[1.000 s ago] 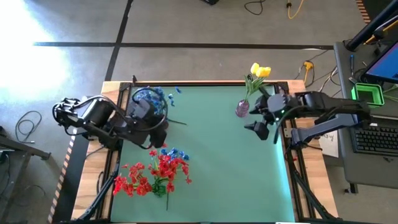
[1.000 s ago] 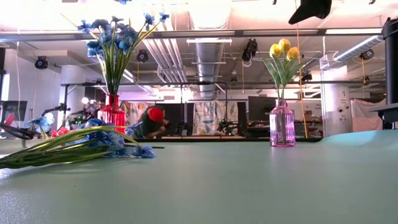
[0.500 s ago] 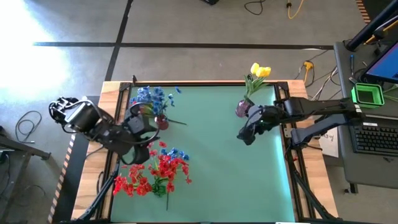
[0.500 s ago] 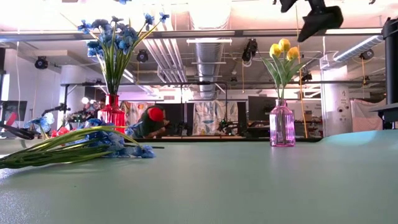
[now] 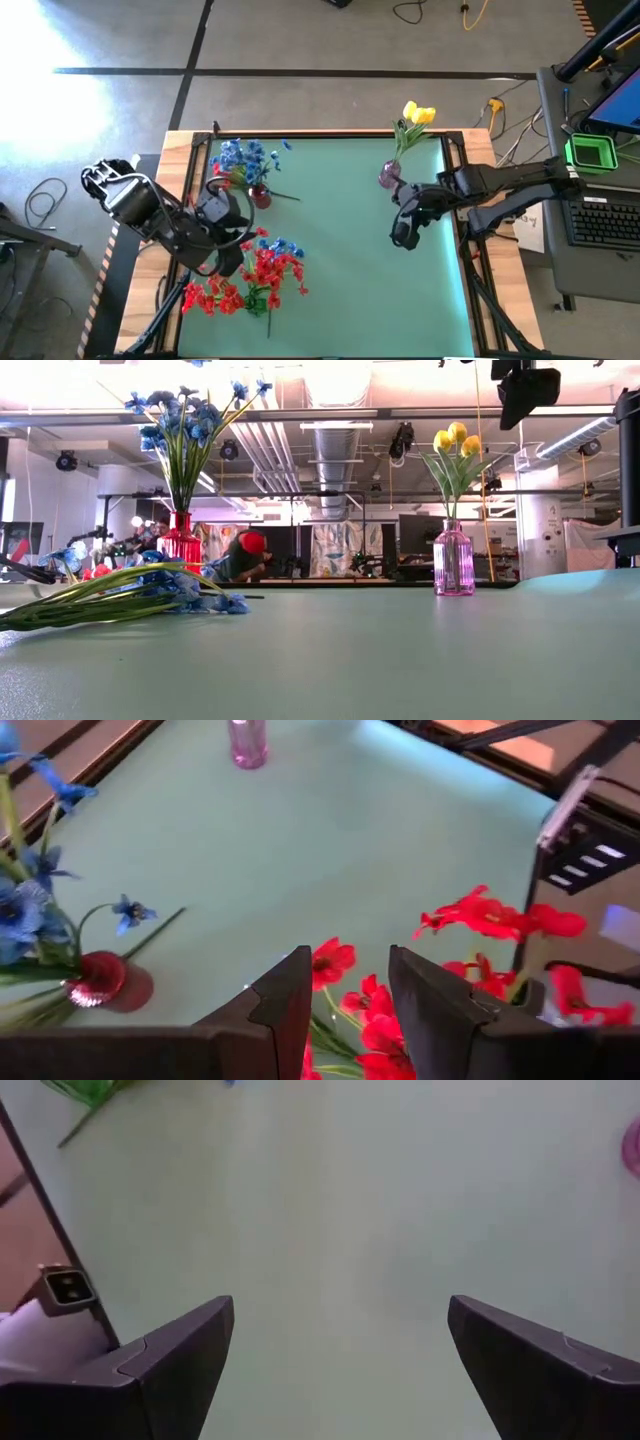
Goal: Sort flowers into vase by color
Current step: Put the blue flower into the red vase
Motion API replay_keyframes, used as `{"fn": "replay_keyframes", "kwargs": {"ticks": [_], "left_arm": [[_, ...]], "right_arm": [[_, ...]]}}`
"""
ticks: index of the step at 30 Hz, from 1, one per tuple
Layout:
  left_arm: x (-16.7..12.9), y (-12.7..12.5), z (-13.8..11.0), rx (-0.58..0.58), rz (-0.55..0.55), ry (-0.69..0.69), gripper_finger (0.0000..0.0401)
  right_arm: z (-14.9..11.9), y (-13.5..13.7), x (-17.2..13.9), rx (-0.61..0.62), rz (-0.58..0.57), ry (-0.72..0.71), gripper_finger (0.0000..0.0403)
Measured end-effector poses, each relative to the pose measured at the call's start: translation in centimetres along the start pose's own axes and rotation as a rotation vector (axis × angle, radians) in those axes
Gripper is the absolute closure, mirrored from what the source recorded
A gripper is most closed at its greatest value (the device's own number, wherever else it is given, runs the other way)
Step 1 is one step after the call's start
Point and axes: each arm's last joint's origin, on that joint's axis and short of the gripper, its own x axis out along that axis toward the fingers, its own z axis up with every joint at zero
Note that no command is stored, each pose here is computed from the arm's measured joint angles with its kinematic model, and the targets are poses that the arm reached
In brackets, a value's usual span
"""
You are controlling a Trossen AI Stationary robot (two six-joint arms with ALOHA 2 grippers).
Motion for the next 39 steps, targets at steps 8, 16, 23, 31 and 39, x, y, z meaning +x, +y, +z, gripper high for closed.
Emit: {"fn": "replay_keyframes", "kwargs": {"ticks": [8,16,23,31,39], "left_arm": [[0.6,0.1,0.0,-0.164,0.088,-0.048,0.0278],[0.8,0.0,0.0,-0.180,0.092,-0.050,0.0278],[0.8,-0.1,0.0,-0.170,0.093,-0.049,0.0278],[0.8,-0.1,0.0,-0.170,0.093,-0.049,0.0278],[0.8,0.0,0.0,-0.173,0.094,-0.050,0.0278]], "right_arm": [[-0.5,1.1,0.8,-0.118,-0.036,-0.035,0.0042],[1.0,3.2,3.6,-0.280,0.000,-0.159,0.0042],[2.6,5.3,6.9,-0.550,0.033,-0.241,0.0042],[3.7,8.0,11.8,-0.843,0.063,-0.335,0.0042],[4.6,10.4,16.8,-1.026,0.095,-0.497,0.0042]]}}
